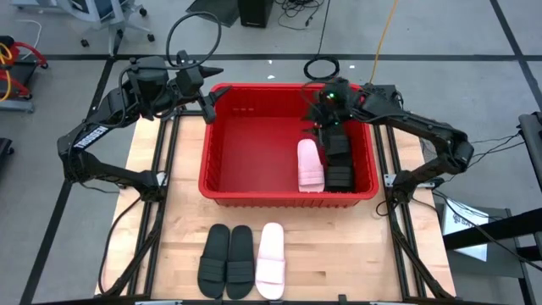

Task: Pick and place slides into bin
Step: Put the pink slide into the red bin

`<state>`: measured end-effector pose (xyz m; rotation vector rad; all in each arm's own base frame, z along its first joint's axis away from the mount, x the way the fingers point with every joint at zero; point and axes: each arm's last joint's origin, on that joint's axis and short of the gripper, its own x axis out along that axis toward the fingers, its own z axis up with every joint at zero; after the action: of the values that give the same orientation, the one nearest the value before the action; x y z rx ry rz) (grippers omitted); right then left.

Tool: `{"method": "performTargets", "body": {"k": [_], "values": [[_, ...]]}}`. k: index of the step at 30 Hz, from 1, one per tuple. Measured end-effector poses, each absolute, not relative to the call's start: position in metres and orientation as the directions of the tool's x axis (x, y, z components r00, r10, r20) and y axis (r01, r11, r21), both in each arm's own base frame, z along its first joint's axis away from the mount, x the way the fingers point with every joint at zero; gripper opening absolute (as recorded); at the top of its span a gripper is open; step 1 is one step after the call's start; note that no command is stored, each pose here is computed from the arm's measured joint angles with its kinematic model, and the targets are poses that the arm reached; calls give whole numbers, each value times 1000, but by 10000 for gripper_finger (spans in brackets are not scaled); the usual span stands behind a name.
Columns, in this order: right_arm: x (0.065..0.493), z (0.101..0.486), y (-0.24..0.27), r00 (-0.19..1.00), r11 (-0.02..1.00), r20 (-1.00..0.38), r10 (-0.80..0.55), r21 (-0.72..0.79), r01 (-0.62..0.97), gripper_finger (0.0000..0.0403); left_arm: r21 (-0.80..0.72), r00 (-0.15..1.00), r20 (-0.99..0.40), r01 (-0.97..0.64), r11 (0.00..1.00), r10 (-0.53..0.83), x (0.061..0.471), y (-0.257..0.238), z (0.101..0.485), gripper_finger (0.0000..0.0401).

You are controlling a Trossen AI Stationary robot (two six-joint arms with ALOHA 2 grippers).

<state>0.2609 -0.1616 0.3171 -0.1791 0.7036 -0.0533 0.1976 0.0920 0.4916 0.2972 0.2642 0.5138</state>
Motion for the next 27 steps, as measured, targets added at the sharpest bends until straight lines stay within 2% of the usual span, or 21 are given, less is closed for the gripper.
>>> {"method": "performTargets", "body": {"k": [7,12,18,23,27], "values": [[261,327,-157,801,993,-587,-118,-88,82,171,323,841,-173,-444,836,513,198,91,492,241],[269,327,-144,807,997,-585,-78,-33,72,170,289,856,-173,-429,856,488,200,85,491,241],[283,328,-111,813,1000,-581,30,17,-25,164,247,900,-174,-352,903,399,208,66,491,241],[294,330,-73,802,975,-555,218,98,-197,164,226,960,-181,-172,959,215,215,39,491,241],[301,331,-42,782,947,-542,308,93,-308,164,224,977,-191,-53,973,97,217,13,490,241]]}}
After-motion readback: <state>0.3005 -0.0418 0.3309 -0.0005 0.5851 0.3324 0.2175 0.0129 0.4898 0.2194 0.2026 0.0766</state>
